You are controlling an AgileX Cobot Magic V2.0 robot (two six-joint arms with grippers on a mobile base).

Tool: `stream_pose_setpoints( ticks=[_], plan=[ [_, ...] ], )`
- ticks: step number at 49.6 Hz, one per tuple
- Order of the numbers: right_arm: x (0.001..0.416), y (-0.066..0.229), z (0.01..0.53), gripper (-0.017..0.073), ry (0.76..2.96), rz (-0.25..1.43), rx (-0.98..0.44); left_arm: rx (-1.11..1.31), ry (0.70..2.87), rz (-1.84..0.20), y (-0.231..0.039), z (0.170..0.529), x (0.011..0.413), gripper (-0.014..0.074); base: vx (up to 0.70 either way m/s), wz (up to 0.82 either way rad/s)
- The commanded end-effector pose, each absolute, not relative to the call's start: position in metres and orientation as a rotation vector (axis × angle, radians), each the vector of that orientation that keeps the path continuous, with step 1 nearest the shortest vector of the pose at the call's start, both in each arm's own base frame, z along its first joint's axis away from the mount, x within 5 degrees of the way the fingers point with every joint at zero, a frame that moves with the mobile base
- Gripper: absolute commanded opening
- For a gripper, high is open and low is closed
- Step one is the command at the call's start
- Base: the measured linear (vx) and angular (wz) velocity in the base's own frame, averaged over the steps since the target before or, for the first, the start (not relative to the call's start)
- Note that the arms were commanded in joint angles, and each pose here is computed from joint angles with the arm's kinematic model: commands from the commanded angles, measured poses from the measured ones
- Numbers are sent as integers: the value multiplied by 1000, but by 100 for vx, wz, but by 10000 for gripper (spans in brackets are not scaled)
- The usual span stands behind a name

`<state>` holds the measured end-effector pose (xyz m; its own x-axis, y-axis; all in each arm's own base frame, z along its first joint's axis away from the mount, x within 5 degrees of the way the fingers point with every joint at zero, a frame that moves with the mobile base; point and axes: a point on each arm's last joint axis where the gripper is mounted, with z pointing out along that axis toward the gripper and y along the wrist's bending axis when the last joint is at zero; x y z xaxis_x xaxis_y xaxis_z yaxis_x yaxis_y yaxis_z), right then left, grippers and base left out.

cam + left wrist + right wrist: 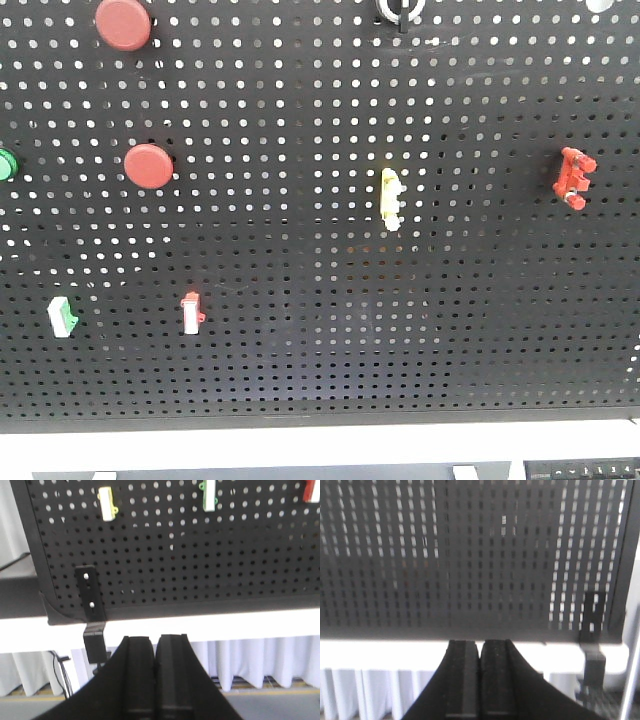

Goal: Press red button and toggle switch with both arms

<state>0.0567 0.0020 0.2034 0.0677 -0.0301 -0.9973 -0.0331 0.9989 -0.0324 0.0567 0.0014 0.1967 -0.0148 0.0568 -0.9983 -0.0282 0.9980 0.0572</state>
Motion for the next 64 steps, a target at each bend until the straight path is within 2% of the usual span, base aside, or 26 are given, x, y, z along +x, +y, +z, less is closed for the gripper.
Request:
stream_pose_setpoints(
  ticks=[1,6,14,27,38,44,55,64],
  plan=[
    [54,2,216,-3,1334,1,-47,-2,1466,66,3,199,56,1,0,0],
    [52,2,226,-3,1275,25,-30,-17,1383,62,3,209,55,1,0,0],
    [41,2,267,-3,1229,33,-19,-62,1242,1,3,255,44,1,0,0],
    [34,0,374,-3,1251,20,-15,12,1100,88,1,377,23,1,0,0],
    [64,1,452,-3,1198,20,-16,33,1047,126,2,461,45,1,0,0],
    [87,2,473,-3,1148,22,-18,33,1078,124,3,475,66,1,0,0],
    [125,4,473,-3,1126,27,-23,41,1208,101,3,463,121,1,0,0],
    [140,5,467,-3,1172,27,-23,91,1185,25,-10,463,147,1,0,0]
  ],
)
